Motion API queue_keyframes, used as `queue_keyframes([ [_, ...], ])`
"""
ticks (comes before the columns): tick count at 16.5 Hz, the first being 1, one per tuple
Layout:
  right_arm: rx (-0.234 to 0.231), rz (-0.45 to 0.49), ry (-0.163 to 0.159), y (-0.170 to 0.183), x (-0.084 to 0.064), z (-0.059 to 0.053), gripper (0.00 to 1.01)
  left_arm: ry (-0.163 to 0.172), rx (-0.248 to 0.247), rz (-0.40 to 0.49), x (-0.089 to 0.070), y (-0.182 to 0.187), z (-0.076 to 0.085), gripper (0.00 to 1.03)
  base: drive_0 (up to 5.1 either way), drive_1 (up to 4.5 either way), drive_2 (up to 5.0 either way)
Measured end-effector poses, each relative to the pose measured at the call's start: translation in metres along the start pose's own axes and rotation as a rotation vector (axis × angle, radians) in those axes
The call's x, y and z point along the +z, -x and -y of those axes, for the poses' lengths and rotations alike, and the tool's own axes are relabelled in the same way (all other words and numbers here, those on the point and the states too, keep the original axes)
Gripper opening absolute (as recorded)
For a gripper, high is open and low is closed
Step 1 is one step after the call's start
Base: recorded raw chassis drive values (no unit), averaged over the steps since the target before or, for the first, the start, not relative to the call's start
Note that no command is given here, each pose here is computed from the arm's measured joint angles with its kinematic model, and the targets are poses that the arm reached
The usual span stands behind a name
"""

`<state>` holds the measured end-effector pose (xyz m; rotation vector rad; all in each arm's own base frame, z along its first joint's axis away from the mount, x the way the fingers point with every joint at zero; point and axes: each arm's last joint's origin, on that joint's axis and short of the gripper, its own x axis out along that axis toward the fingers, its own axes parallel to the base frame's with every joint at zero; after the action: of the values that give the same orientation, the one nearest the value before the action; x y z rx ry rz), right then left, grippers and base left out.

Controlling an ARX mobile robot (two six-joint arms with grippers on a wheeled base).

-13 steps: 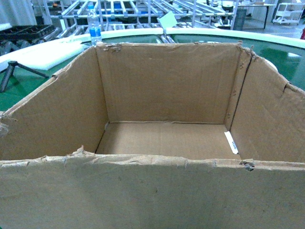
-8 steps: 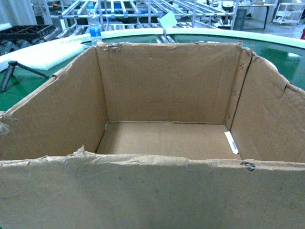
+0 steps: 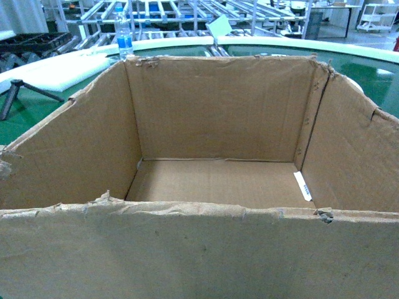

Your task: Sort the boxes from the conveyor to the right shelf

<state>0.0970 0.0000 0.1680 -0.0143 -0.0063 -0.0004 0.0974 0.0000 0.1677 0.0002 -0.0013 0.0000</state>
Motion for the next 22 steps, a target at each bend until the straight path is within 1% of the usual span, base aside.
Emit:
queue_keyframes([
  [19, 0.0, 0.0, 0.0, 0.0, 0.0, 0.0, 0.98, 0.0, 0.0, 0.001, 0.0, 0.0, 0.0, 0.98, 0.0, 0.0, 0.0],
  [20, 0.015, 0.027, 0.0, -0.003, 0.004, 0.0, 0.98, 0.001, 0.01, 0.042, 0.005, -0.003, 0.001, 0.98, 0.0, 0.0, 0.0],
  [21, 0.016, 0.007, 0.001, -0.007, 0.004, 0.0, 0.98, 0.001, -0.019, 0.029, 0.009, -0.008, 0.005, 0.98, 0.0, 0.0, 0.0],
  [22, 0.016, 0.008, 0.029, -0.007, 0.005, -0.003, 0.98, -0.015, -0.02, 0.005, 0.011, -0.012, 0.01, 0.98, 0.0, 0.0, 0.0],
])
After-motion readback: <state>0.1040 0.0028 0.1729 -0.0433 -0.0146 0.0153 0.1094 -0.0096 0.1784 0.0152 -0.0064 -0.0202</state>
